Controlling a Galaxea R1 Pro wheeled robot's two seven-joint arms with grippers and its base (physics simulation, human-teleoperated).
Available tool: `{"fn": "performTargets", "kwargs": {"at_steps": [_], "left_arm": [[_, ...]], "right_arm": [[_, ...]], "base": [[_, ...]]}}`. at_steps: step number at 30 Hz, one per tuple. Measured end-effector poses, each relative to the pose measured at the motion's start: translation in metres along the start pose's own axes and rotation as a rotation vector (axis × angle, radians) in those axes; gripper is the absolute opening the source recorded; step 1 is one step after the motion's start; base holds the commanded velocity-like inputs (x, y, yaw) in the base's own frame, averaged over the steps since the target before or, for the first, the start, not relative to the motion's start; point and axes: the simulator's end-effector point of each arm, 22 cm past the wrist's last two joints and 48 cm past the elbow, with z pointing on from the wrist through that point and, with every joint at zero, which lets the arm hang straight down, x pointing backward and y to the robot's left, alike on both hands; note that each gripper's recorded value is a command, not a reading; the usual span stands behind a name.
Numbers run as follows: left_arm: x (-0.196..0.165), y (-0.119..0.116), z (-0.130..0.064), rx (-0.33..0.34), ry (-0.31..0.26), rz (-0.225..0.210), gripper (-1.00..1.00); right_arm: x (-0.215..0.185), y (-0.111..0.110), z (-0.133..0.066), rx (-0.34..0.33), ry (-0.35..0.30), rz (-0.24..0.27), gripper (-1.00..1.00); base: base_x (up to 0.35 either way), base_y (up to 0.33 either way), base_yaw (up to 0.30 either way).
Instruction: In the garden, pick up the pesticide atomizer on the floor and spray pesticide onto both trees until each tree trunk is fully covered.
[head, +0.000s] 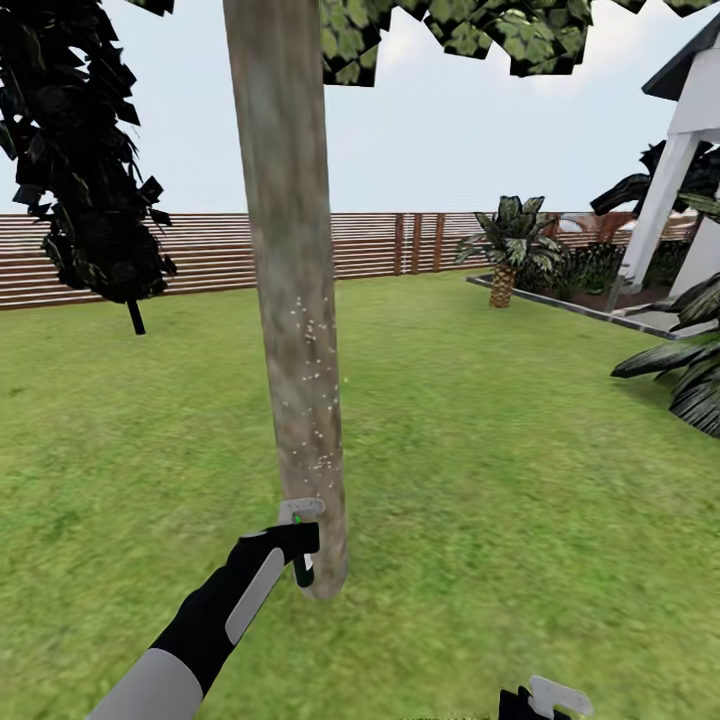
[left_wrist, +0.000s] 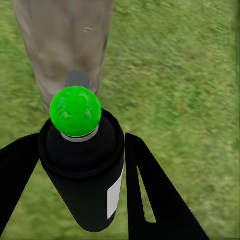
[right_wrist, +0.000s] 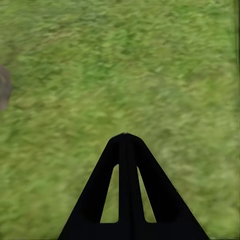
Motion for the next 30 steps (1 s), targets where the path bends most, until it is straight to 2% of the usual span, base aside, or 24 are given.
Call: {"fn": "performTargets", "kwargs": {"at_steps": [7, 15, 25, 30], "left_arm": [[0.0001, -0.0001, 0.0002, 0.001, 0.001, -0.001, -1.00], [0.0010, 0.0001, 0.0002, 0.001, 0.002, -0.002, -1.00], [0.0012, 0.0001, 0.0002, 0.000, 0.002, -0.001, -1.00], [0.0012, 0.0001, -0.0001, 0.001, 0.002, -0.002, -1.00]], "right_arm": [[0.0000, 0.0000, 0.0001, 0.000, 0.000, 0.000, -1.00], [0.0000, 0.0003, 0.0002, 0.000, 0.000, 0.000, -1.00], [-0.0001, -0.0007, 0.0002, 0.001, 0.000, 0.002, -1.00], [0.0000, -0.0001, 0.0000, 0.000, 0.000, 0.000, -1.00]], "base": [[-0.077, 0.334, -0.242], [-0.117, 0.333, -0.093], [-0.102, 0.332, -0.229], [0.038, 0.334, -0.057]]}}
